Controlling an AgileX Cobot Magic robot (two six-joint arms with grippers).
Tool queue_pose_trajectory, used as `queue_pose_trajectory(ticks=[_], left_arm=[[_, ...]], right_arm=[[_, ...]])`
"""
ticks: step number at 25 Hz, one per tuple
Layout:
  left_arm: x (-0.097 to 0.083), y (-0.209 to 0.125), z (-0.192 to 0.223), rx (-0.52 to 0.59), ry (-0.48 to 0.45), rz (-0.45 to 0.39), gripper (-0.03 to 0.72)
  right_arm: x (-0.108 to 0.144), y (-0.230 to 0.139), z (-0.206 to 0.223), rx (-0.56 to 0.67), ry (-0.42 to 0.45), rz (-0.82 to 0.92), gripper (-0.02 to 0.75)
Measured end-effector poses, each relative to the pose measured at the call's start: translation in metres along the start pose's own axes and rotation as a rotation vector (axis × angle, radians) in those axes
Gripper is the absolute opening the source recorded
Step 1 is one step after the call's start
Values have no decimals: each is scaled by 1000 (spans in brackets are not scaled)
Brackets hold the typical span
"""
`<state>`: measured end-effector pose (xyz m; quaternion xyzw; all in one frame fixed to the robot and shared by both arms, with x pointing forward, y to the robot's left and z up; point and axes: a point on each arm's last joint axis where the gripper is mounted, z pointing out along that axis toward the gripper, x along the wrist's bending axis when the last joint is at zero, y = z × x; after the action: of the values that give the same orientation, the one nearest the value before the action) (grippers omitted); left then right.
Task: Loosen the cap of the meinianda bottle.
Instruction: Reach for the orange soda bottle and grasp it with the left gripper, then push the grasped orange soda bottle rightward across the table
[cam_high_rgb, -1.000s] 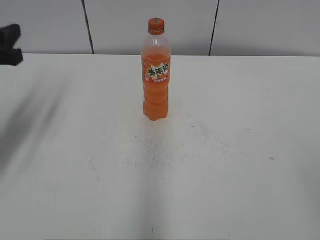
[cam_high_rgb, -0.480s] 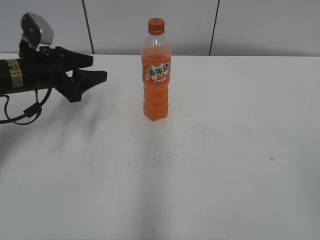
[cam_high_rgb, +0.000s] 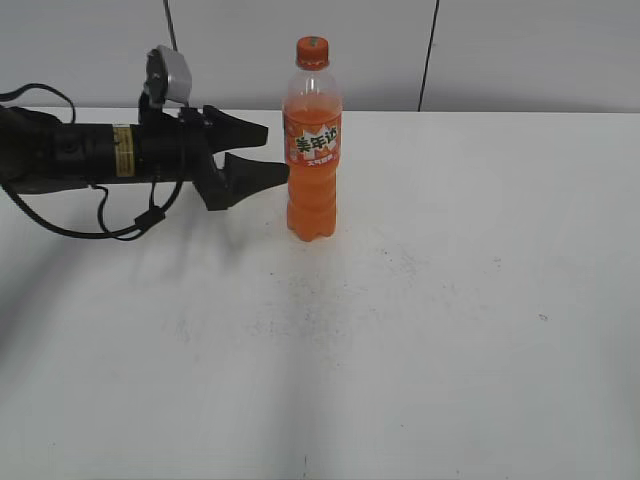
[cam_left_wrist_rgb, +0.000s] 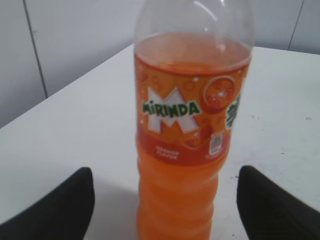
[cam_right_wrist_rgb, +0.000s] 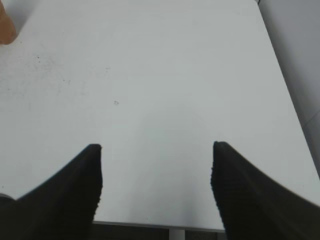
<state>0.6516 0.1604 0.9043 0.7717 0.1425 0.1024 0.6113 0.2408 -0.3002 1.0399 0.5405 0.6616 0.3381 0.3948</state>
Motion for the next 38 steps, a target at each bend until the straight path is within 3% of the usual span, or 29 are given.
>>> queue_pose_trajectory(ticks=[7, 14, 19, 24, 31, 38], left_arm=[[-5, -3, 35, 7, -40, 23, 542], [-3, -2, 50, -3, 13, -2, 539], [-5, -2, 51, -2, -8, 8, 438], [-13, -1, 56, -2, -47, 23, 429], [-58, 7, 98, -2, -149, 37, 429], [-110, 13, 139, -14, -199, 17, 429]], right_arm=[[0, 0, 0, 0, 0, 0, 514], [0, 0, 0, 0, 0, 0, 514], [0, 0, 0, 0, 0, 0, 514], [0, 0, -1, -1, -1, 0, 514], [-6, 31, -20, 10, 0, 20, 514], [-15, 89, -9, 205, 25, 60, 514]])
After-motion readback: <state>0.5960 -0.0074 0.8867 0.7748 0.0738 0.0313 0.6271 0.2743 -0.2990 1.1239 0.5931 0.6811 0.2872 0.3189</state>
